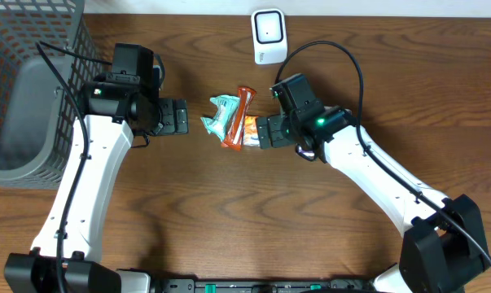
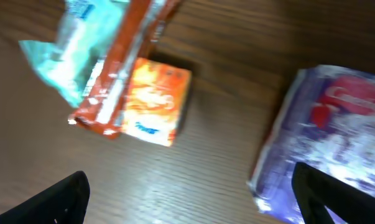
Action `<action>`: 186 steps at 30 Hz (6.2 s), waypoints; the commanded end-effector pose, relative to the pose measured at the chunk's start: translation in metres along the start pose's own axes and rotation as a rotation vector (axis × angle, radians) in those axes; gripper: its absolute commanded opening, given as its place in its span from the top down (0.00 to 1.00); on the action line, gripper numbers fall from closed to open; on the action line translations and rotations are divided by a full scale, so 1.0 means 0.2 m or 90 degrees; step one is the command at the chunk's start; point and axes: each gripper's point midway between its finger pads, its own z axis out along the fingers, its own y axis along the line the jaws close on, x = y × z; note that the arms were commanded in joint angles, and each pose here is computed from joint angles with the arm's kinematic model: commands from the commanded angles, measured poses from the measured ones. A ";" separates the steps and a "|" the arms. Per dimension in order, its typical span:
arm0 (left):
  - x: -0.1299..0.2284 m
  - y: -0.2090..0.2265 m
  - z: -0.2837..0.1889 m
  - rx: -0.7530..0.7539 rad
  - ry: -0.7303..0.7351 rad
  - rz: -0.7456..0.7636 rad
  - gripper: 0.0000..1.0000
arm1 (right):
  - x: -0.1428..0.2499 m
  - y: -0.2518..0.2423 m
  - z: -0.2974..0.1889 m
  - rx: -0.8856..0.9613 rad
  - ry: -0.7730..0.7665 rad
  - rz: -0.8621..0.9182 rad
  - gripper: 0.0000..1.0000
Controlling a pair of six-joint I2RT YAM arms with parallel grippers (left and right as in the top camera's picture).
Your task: Scan the item barcode
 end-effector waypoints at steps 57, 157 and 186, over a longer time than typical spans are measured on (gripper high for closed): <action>0.01 0.02 0.01 -0.011 0.004 -0.006 0.02 | -0.20 -0.16 -0.09 0.218 -0.061 0.013 0.99; 0.01 0.02 0.01 -0.011 0.004 -0.006 0.02 | 0.38 -0.77 0.18 -0.297 0.165 0.297 0.95; 0.01 0.02 0.01 -0.011 0.004 -0.006 0.02 | 0.04 -0.89 -0.09 -0.170 0.042 0.342 0.31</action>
